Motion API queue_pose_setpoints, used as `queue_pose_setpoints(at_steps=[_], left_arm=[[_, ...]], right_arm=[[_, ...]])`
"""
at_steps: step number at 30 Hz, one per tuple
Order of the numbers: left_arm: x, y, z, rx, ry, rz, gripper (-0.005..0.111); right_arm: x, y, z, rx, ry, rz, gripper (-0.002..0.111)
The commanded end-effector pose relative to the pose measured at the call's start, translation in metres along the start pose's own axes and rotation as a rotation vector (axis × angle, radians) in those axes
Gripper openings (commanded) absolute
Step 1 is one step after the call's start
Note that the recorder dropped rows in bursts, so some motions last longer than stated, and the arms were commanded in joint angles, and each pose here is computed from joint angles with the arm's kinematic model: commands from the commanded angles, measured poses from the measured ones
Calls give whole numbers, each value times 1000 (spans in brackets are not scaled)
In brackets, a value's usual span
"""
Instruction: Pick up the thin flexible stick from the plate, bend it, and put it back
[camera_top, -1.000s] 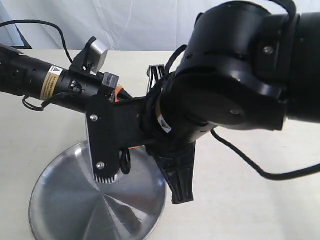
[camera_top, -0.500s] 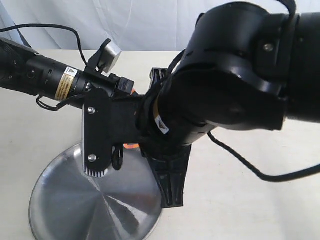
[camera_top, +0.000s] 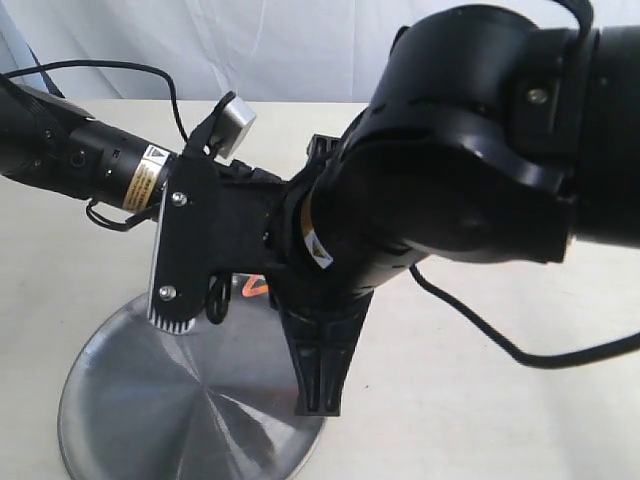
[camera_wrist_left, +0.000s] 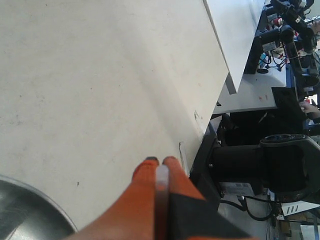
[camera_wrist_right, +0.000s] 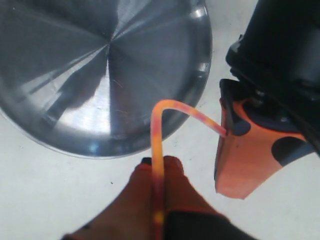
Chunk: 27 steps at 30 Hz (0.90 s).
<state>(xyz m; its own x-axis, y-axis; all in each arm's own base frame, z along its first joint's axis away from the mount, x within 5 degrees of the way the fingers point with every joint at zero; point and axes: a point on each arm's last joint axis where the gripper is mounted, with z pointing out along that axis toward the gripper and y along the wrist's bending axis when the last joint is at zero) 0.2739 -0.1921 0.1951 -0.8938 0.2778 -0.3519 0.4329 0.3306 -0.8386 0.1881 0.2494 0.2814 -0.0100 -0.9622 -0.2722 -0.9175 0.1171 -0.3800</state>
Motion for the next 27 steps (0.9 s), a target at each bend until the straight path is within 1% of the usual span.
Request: queue_pose_setpoints(at_steps=[1, 12, 27], left_arm=[[0, -3, 4, 20, 15, 13, 0], [4, -10, 16, 30, 43, 31, 0], [4, -11, 16, 30, 42, 35, 0]], right_arm=[[-2, -4, -2, 25, -36, 32, 0], [-2, -4, -2, 24, -37, 98, 0], [-2, -3, -2, 20, -39, 176, 0]])
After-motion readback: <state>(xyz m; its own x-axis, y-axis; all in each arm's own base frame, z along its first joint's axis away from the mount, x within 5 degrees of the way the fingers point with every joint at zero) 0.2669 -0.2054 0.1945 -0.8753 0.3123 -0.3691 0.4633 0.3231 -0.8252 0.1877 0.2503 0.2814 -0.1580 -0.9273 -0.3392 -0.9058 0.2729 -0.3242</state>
